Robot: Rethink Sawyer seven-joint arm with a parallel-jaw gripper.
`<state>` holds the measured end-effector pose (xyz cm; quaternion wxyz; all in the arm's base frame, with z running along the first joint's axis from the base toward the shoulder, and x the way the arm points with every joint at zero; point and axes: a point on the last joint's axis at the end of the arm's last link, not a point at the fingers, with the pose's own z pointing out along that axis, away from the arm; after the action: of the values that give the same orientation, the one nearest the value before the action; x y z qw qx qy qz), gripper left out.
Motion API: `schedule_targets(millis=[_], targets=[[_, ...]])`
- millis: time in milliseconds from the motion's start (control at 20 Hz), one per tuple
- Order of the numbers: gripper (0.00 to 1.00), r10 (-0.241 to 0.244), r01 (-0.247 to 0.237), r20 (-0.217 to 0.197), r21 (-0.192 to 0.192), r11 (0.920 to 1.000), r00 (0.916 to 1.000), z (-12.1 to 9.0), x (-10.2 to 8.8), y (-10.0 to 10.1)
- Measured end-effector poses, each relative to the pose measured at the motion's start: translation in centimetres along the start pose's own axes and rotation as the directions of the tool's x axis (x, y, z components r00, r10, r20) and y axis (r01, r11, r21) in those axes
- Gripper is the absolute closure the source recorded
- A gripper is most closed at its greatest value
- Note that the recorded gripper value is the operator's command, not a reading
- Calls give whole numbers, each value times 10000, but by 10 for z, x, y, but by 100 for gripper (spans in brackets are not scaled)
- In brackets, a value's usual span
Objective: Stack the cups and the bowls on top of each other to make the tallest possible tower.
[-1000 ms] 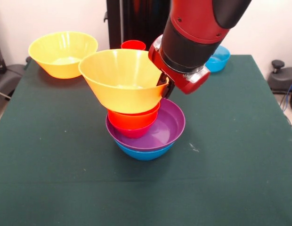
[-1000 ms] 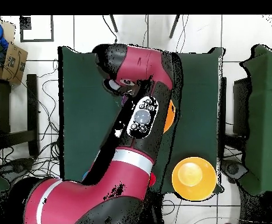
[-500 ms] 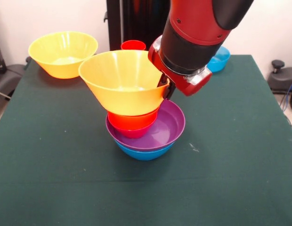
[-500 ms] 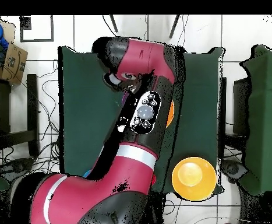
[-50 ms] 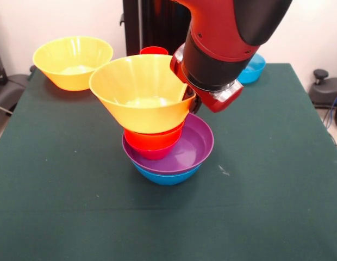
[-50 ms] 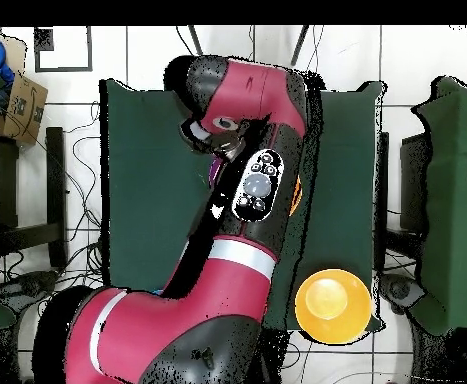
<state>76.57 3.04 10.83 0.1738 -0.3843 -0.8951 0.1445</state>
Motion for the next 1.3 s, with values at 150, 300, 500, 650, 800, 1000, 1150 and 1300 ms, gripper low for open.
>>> schedule_targets(millis=[150,300,500,650,800,1000,1150,1300], targets=[[100,-5,5,-14,-1,10000,10000,1,0,1],[100,-7,7,-13,0,10000,10000,1,0,1],[100,-17,17,-9,1,10000,10000,1,1,1],[0,-23,23,-11,4,10000,10000,0,2,2],[0,-20,20,-27,16,10000,10000,1,3,1],[0,-9,9,-50,24,10000,10000,1,4,0],[0,0,0,-57,16,10000,10000,0,4,0],[0,4,-4,-46,2,10000,10000,-1,4,-1]])
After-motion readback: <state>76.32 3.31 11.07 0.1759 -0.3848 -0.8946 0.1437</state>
